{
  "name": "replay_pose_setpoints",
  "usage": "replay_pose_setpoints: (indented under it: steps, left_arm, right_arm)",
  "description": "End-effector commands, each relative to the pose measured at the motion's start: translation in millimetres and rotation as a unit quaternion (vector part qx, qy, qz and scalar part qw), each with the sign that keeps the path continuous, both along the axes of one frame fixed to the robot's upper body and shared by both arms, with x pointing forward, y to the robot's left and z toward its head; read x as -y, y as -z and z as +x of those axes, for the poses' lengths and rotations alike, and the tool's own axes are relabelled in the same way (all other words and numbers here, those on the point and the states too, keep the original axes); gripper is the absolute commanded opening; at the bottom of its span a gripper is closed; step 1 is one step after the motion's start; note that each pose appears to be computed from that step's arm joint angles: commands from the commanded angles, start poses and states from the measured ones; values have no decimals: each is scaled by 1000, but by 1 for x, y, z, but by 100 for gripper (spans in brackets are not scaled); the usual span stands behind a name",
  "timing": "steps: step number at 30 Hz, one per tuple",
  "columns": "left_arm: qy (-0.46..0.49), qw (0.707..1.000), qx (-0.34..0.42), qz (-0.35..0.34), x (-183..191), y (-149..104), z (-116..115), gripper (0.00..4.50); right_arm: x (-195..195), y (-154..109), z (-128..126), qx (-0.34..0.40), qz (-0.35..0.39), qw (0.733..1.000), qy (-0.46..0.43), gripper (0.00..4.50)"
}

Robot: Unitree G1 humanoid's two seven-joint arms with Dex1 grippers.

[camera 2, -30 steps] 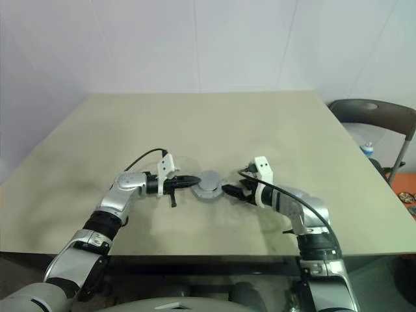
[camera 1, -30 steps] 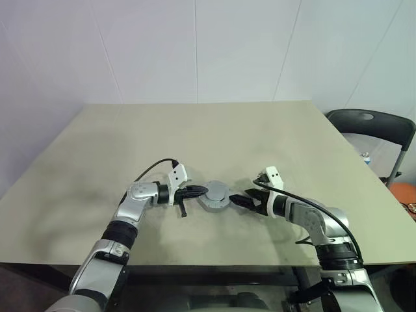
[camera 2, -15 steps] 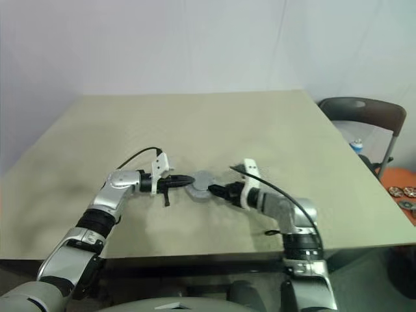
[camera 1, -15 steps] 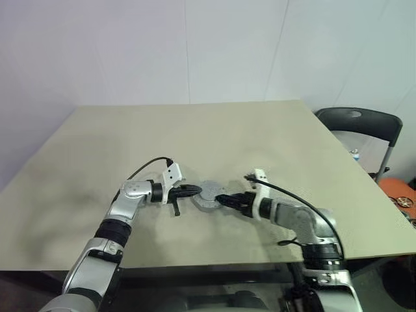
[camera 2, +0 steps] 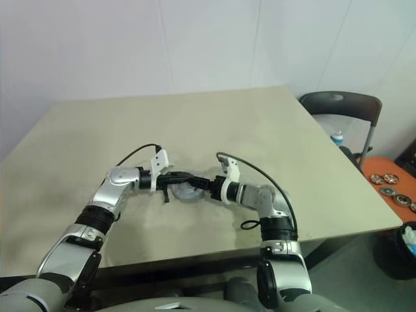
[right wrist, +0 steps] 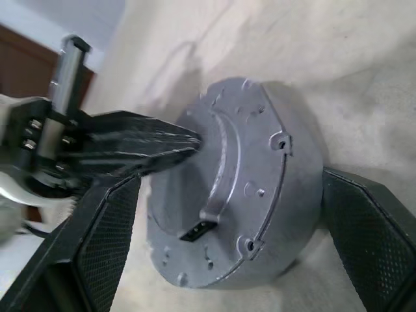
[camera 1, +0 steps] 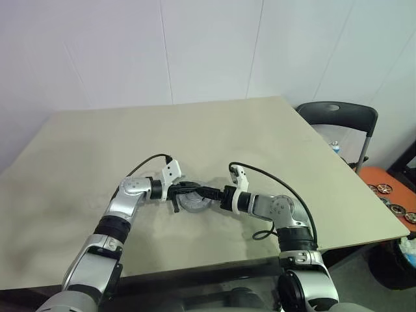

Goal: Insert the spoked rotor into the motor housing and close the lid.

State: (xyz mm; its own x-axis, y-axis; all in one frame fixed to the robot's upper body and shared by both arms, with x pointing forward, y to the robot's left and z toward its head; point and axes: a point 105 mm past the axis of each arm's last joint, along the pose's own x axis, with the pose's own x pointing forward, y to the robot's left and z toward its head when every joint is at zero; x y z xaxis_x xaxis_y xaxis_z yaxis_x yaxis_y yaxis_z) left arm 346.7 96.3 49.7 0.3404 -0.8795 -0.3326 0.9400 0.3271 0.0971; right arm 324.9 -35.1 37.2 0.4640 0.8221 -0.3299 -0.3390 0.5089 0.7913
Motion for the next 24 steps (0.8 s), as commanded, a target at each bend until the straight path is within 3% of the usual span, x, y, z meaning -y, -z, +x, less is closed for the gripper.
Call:
replay_pose_setpoints:
  steps: [1,7,11,14,24]
  left_arm:
    - [5,998,-46,43,-3,28,-11,0]
    - [9,998,-57,34,-17,23,-16,0]
    - [12,997,-59,40,-36,16,-21,0]
    - [20,997,-66,40,-40,13,-26,0]
    - [29,995,-84,45,-42,13,-34,0]
  right_arm:
    - [-31,-3,-14,-42,61,996,-41,409]
    - [-25,-3,-15,-37,52,997,-41,229]
    - [-21,0,-13,-36,48,998,-37,194]
    - [-21,0,-13,-35,47,998,-36,137]
    - [-21,1,-13,-35,48,998,-33,136]
